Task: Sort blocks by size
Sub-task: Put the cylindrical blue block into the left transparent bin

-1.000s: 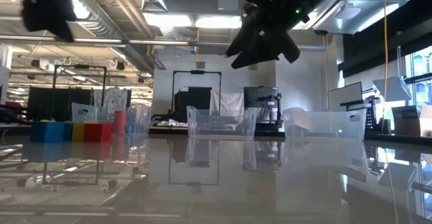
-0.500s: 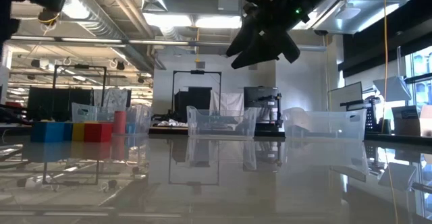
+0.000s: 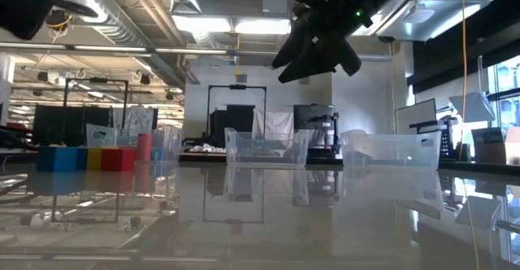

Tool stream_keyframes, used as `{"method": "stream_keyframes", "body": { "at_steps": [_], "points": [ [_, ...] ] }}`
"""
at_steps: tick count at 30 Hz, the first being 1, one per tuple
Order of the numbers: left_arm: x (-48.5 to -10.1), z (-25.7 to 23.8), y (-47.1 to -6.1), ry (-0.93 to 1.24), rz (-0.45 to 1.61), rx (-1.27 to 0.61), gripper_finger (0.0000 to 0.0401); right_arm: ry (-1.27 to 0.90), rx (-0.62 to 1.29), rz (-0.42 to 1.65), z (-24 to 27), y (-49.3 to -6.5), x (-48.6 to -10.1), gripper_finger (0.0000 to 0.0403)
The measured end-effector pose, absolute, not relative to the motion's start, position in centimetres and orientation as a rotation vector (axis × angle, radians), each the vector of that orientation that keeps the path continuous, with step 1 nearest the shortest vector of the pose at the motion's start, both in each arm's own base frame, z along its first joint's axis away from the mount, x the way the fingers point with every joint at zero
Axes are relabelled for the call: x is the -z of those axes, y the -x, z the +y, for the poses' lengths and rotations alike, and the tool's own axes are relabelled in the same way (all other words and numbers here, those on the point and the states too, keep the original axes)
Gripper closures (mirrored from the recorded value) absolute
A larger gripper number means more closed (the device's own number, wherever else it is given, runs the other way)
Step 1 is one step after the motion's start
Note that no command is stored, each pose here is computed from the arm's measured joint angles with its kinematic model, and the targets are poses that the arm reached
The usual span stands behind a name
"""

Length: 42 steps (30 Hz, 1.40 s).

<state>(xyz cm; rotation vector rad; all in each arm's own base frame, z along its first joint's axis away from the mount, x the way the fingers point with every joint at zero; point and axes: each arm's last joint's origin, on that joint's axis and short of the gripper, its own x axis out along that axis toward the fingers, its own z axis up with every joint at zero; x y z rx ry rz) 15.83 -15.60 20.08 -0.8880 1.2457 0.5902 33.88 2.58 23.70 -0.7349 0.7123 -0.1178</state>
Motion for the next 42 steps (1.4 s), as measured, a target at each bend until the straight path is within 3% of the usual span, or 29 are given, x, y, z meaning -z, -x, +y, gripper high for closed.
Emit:
{"method": "stream_keyframes", "body": {
  "at_steps": [11,27,42],
  "points": [
    [-18.3,-17.7,-14.9,0.952,1.432,-0.669,0.0193,0.734,0.118,0.712,2.6,-33.9,-23.7,0.0152],
    [-17.5,-18.4,-13.3,1.003,1.434,-0.776,0.0193,0.734,0.118,0.712,2.6,-33.9,-23.7,0.0152],
    [-14.9,-17.5,-12.6,0.960,1.443,-0.743,0.0196,0.734,0.118,0.712,2.6,-33.9,-23.7,0.0152]
  ]
}}
